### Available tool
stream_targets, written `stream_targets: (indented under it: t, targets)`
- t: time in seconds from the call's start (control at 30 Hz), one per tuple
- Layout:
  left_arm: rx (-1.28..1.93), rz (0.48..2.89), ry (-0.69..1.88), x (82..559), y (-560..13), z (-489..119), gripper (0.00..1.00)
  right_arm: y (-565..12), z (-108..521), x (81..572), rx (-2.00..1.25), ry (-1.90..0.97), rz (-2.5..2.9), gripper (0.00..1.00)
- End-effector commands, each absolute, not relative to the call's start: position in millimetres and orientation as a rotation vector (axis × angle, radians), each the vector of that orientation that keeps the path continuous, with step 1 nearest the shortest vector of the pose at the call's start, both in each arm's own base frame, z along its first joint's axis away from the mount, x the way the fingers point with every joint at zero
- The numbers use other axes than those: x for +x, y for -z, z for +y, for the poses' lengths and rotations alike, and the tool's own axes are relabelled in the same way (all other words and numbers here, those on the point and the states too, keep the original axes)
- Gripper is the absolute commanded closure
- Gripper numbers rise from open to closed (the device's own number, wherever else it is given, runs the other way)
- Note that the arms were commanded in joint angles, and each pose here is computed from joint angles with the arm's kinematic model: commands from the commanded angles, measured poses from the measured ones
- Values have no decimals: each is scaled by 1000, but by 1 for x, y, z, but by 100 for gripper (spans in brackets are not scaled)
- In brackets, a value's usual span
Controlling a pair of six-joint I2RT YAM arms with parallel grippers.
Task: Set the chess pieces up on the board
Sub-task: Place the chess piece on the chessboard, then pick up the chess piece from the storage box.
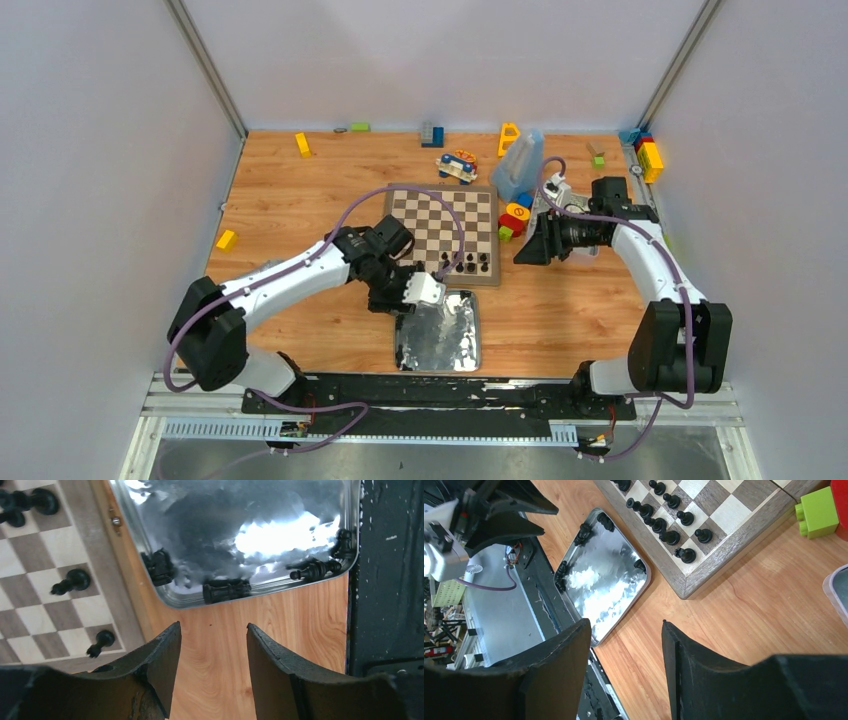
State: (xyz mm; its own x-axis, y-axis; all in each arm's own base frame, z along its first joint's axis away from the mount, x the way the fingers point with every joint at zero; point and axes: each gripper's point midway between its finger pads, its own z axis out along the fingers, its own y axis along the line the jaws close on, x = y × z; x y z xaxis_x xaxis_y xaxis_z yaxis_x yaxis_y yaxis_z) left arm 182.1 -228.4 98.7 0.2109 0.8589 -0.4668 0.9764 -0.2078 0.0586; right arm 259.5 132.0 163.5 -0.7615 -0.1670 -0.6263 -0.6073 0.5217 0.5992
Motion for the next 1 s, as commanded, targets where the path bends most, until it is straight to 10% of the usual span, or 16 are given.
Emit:
stream_targets:
  t: [0.0,0.97]
  targets:
    - [2273,1505,462,181,-88,-240,40,-166,134,264,-684,-1132,2211,45]
    - [2342,1648,368,198,-35,-242,49,-162,132,257,-705,-1105,2212,45]
